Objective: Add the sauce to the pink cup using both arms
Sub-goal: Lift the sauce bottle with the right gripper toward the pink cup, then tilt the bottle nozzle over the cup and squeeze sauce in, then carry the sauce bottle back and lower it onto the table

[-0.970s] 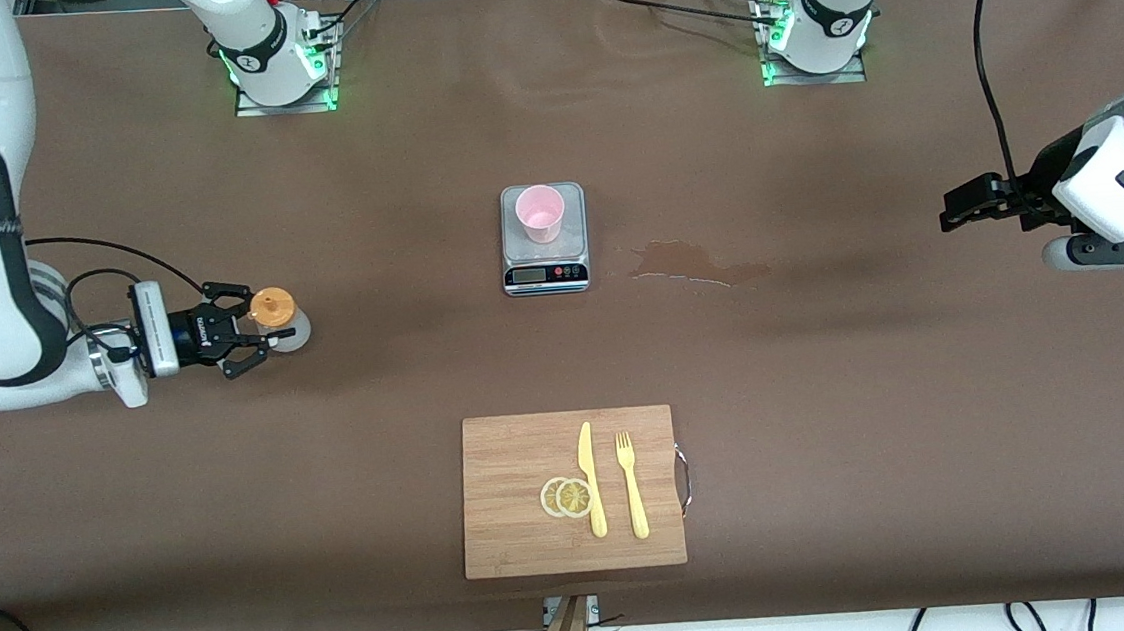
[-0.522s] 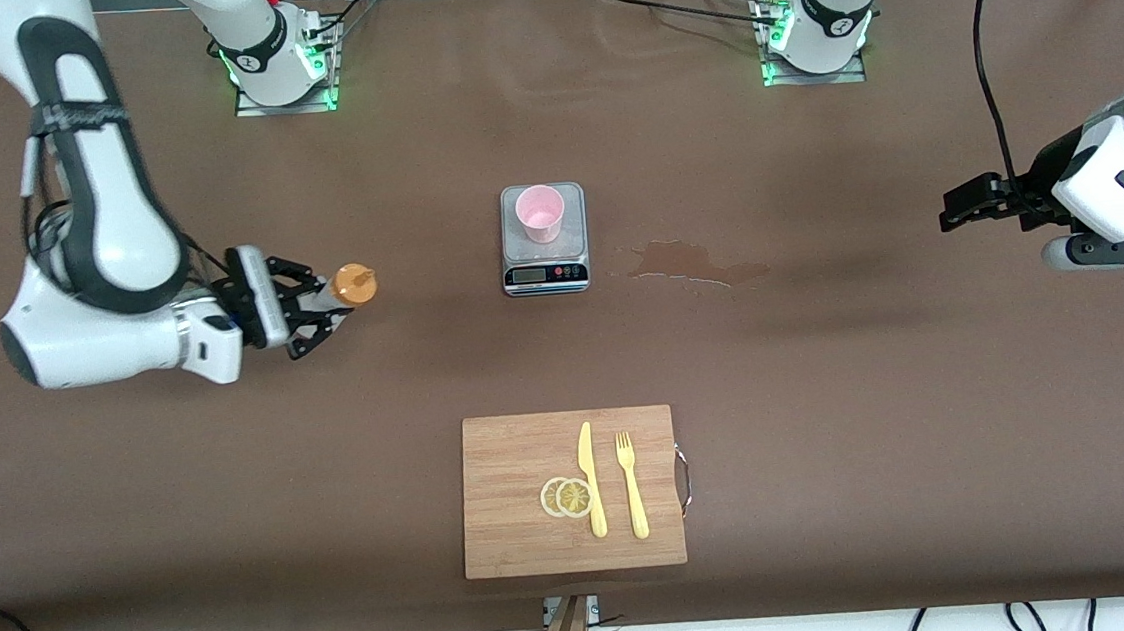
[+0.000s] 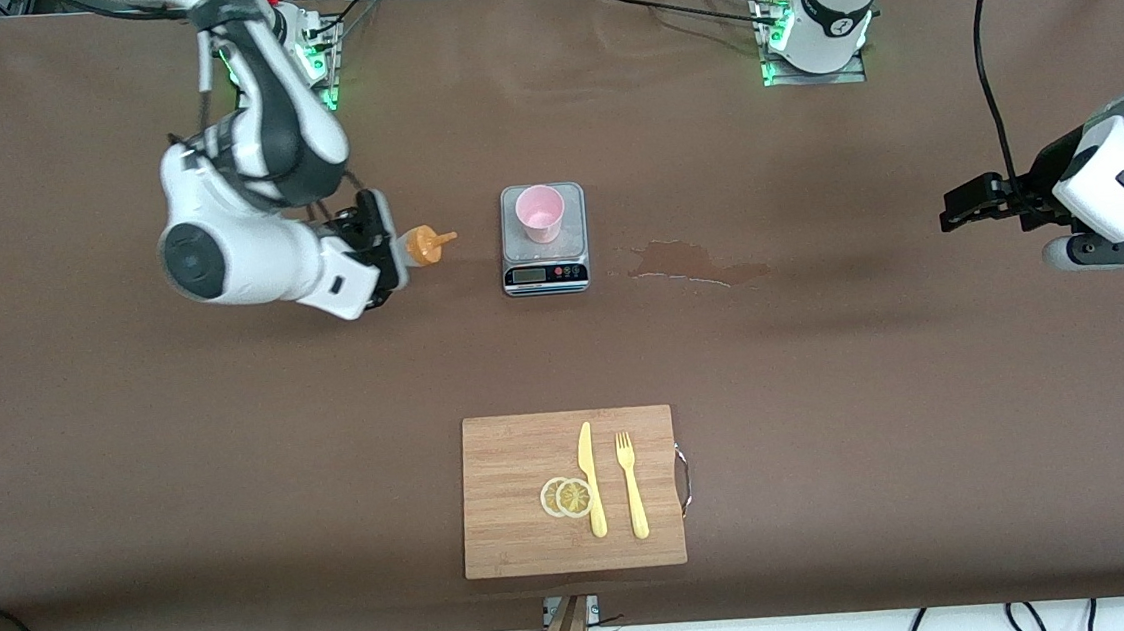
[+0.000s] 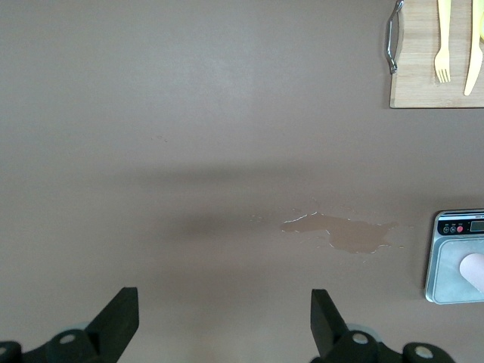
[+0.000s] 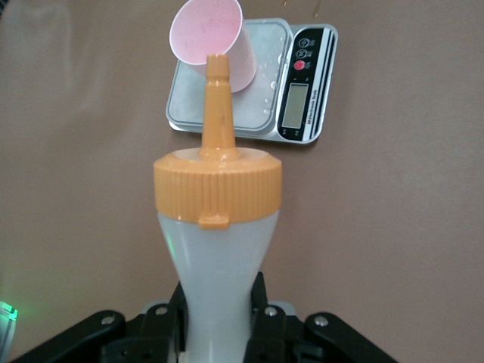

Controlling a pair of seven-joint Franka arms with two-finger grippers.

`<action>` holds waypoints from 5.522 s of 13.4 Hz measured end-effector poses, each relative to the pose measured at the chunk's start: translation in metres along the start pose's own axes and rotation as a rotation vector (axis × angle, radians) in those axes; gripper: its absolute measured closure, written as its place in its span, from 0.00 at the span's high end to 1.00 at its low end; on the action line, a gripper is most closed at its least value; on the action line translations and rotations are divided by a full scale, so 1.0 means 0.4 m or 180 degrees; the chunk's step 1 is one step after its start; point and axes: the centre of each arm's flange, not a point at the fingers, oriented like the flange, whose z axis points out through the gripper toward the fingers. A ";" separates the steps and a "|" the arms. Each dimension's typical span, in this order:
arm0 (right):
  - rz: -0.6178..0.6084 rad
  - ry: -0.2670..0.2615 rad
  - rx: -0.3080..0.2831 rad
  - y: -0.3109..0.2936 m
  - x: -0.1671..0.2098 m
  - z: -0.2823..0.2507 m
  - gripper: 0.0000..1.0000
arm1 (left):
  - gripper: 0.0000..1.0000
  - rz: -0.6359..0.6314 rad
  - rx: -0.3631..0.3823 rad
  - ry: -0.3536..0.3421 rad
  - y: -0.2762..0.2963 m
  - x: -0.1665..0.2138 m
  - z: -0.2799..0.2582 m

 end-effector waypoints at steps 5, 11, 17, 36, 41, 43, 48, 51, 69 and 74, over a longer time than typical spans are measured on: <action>0.0209 -0.0781 -0.0112 -0.082 0.207 0.086 0.32 | 1.00 0.0000 0.0000 0.0000 0.000 0.000 0.000; 0.0513 -0.1412 -0.0407 -0.156 0.334 0.176 0.32 | 1.00 -0.0001 0.0000 0.0000 0.000 0.000 0.000; 0.0725 -0.1986 -0.0893 -0.224 0.442 0.279 0.32 | 1.00 -0.0002 0.0000 -0.0005 -0.001 0.001 0.002; 0.0826 -0.1874 -0.0984 -0.289 0.488 0.188 0.32 | 1.00 -0.0019 -0.0001 -0.0014 -0.009 0.004 0.006; 0.0686 -0.1344 -0.0937 -0.295 0.377 0.135 0.32 | 1.00 -0.0020 -0.0001 -0.0013 -0.009 0.004 0.006; 0.0660 -0.1117 -0.0870 -0.284 0.325 0.108 0.32 | 1.00 -0.0020 -0.0001 -0.0013 -0.009 0.004 0.006; 0.0580 -0.0365 -0.0654 -0.216 0.196 0.009 0.32 | 1.00 -0.0020 -0.0001 -0.0013 -0.009 0.005 0.006; 0.0432 0.0228 -0.0605 -0.160 0.044 -0.073 0.32 | 1.00 -0.0020 -0.0001 -0.0013 -0.009 0.005 0.006; -0.0506 0.2927 -0.0380 -0.058 -0.836 0.191 0.32 | 1.00 -0.0017 -0.0001 -0.0012 -0.008 0.006 0.006; -0.0727 0.3443 -0.0451 0.003 -0.927 0.367 0.32 | 1.00 -0.0012 -0.0001 -0.0012 -0.006 0.005 0.006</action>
